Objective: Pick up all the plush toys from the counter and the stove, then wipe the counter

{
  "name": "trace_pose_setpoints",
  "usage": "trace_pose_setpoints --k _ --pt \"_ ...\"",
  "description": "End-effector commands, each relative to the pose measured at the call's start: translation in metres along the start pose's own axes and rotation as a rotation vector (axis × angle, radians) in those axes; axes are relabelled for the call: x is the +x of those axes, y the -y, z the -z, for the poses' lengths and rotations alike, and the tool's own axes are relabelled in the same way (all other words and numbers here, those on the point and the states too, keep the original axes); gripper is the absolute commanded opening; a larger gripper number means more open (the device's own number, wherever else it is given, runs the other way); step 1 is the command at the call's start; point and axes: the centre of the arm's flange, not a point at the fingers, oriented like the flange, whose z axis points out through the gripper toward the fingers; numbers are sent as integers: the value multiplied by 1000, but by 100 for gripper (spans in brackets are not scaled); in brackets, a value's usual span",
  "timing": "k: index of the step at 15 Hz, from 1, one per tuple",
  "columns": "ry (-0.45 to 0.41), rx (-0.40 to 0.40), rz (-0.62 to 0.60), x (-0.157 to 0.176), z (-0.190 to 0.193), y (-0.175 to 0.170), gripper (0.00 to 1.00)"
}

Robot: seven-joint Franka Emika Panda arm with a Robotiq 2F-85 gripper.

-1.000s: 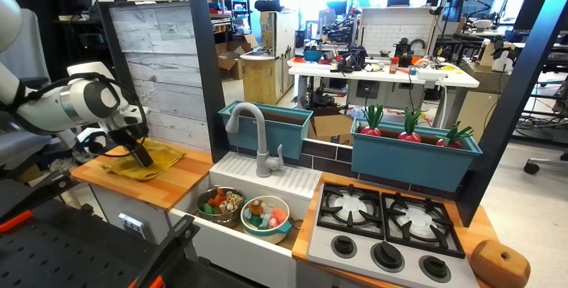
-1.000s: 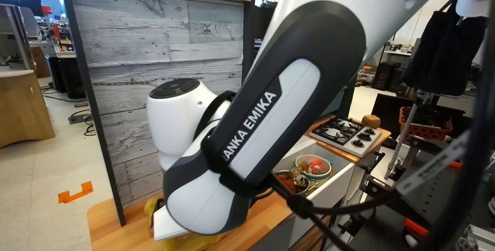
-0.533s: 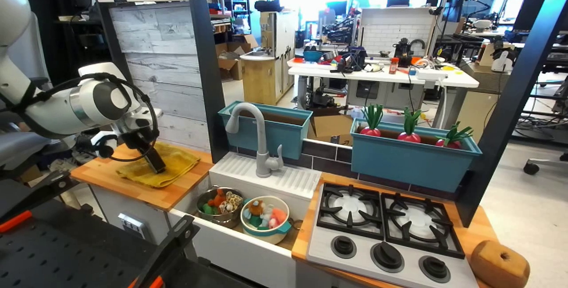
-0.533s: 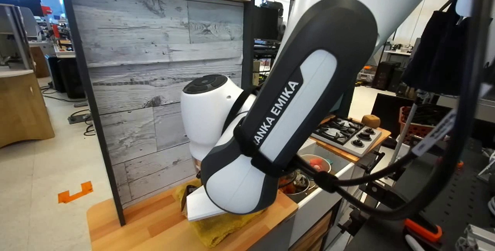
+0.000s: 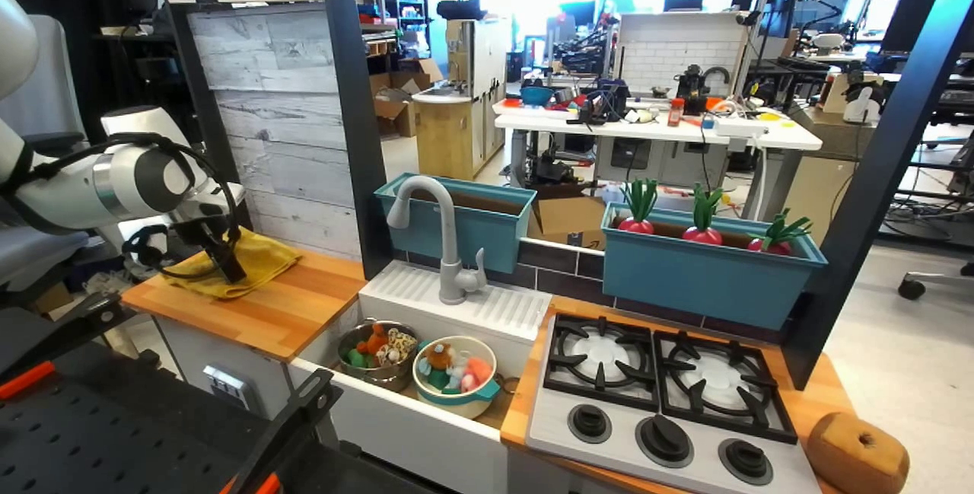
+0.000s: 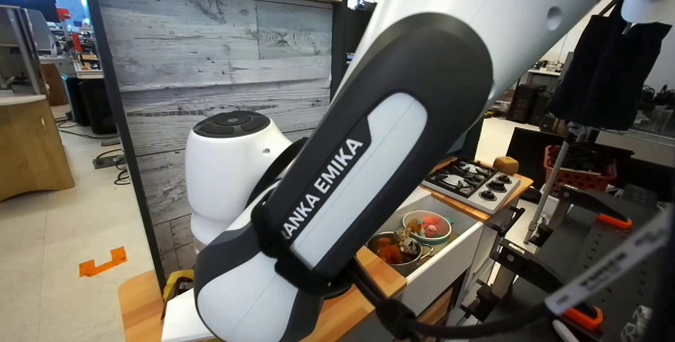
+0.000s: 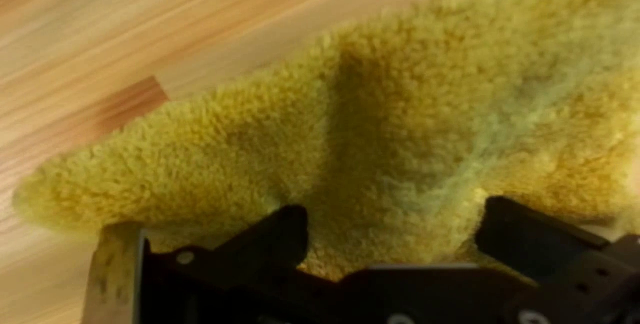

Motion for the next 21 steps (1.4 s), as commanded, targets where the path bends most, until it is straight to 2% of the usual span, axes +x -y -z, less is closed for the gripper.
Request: trace_pose_setpoints --k 1,6,8,9,12,15,17,18,20,21 --pt "66 -30 -35 2 -6 -27 100" --pt "142 -187 -103 11 19 -105 100" --pt "169 -221 -106 16 20 -119 100" --pt "177 -200 -71 16 14 -114 100" --pt "109 -40 33 5 -5 -69 100" --pt "94 105 98 -32 -4 -3 100" --pt "110 193 149 -53 6 27 100" --pt "112 215 167 -58 10 35 100" --pt "90 162 183 -48 23 23 100" --pt "71 123 178 -37 28 7 100"
